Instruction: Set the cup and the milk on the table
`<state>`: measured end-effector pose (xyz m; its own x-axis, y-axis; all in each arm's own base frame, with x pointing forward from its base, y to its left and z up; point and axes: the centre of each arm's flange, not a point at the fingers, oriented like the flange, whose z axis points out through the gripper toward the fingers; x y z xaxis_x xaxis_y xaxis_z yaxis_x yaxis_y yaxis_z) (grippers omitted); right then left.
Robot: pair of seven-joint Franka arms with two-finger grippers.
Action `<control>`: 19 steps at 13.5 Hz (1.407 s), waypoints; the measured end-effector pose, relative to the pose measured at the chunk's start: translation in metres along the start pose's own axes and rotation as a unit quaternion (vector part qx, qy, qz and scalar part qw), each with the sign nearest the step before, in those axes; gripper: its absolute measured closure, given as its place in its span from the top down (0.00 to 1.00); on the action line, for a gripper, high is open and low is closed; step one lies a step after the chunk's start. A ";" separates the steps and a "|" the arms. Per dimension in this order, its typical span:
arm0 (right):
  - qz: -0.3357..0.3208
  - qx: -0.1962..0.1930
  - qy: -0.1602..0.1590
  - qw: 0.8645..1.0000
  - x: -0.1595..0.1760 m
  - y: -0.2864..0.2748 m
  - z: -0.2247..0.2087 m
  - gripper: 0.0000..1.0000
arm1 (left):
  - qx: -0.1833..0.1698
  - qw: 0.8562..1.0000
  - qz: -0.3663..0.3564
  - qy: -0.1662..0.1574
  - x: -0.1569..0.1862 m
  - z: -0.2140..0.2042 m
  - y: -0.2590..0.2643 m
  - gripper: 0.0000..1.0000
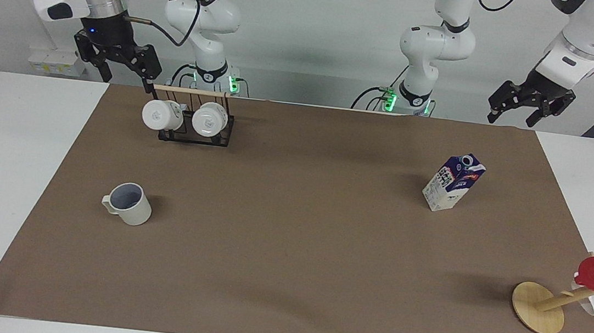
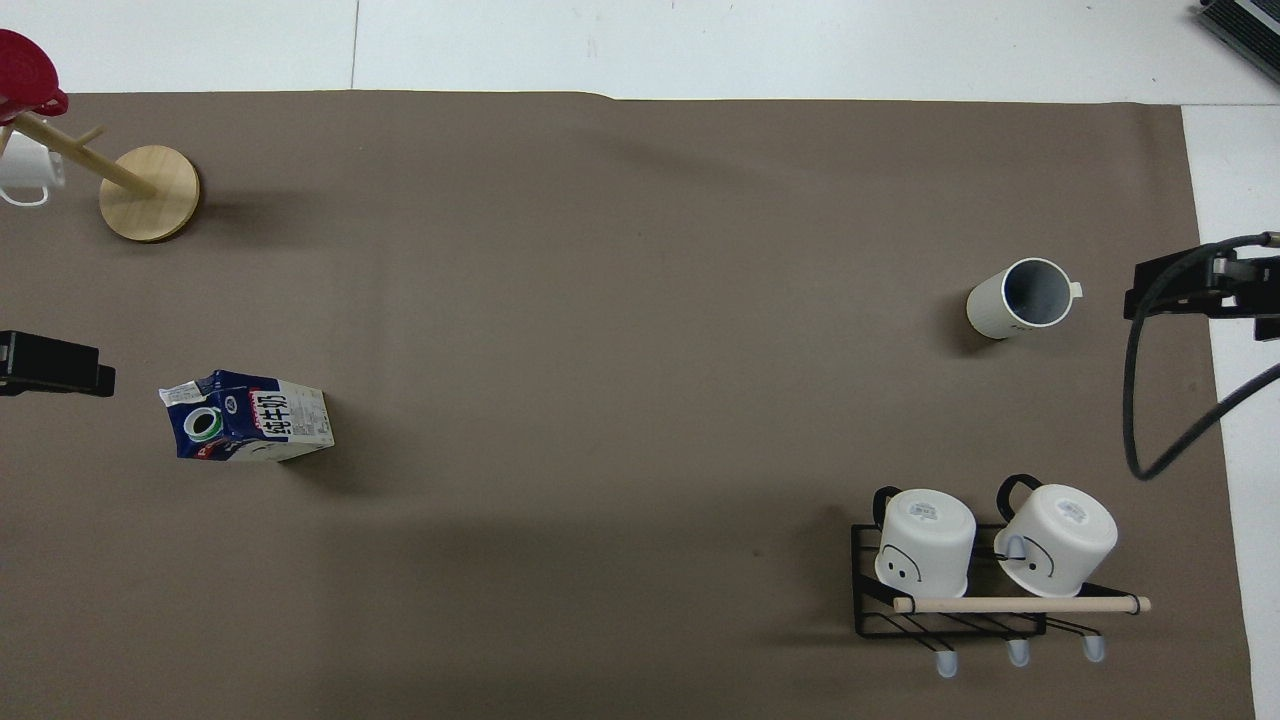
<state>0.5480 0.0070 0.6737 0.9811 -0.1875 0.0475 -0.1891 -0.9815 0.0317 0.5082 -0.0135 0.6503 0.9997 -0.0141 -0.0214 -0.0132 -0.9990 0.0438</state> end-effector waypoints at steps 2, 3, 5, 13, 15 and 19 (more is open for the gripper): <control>0.000 0.000 0.000 1.000 0.000 0.000 0.000 1.00 | 0.000 1.000 0.000 -0.001 0.000 0.000 0.000 1.00; 0.000 0.000 0.000 1.000 0.000 0.000 0.000 1.00 | 0.000 1.000 0.000 -0.002 -0.001 0.000 0.000 1.00; 0.000 0.000 0.000 1.000 0.000 0.000 0.000 1.00 | 0.000 1.000 0.000 -0.010 -0.002 0.002 0.000 1.00; 0.000 0.000 0.000 1.000 0.000 0.000 0.000 1.00 | 0.000 1.000 0.002 -0.005 -0.004 -0.004 0.002 1.00; 0.000 0.000 0.000 1.000 0.000 0.000 0.000 1.00 | 0.000 1.000 0.001 -0.003 -0.006 -0.007 0.001 1.00; 0.001 0.000 0.000 1.000 0.000 0.001 0.000 1.00 | 0.000 1.000 -0.002 -0.003 -0.006 -0.008 -0.002 1.00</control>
<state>0.5480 0.0064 0.6735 0.9809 -0.1885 0.0471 -0.1901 -0.9812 0.0318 0.5021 -0.0108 0.6585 0.9996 -0.0102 -0.0280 -0.0090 -0.9990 0.0442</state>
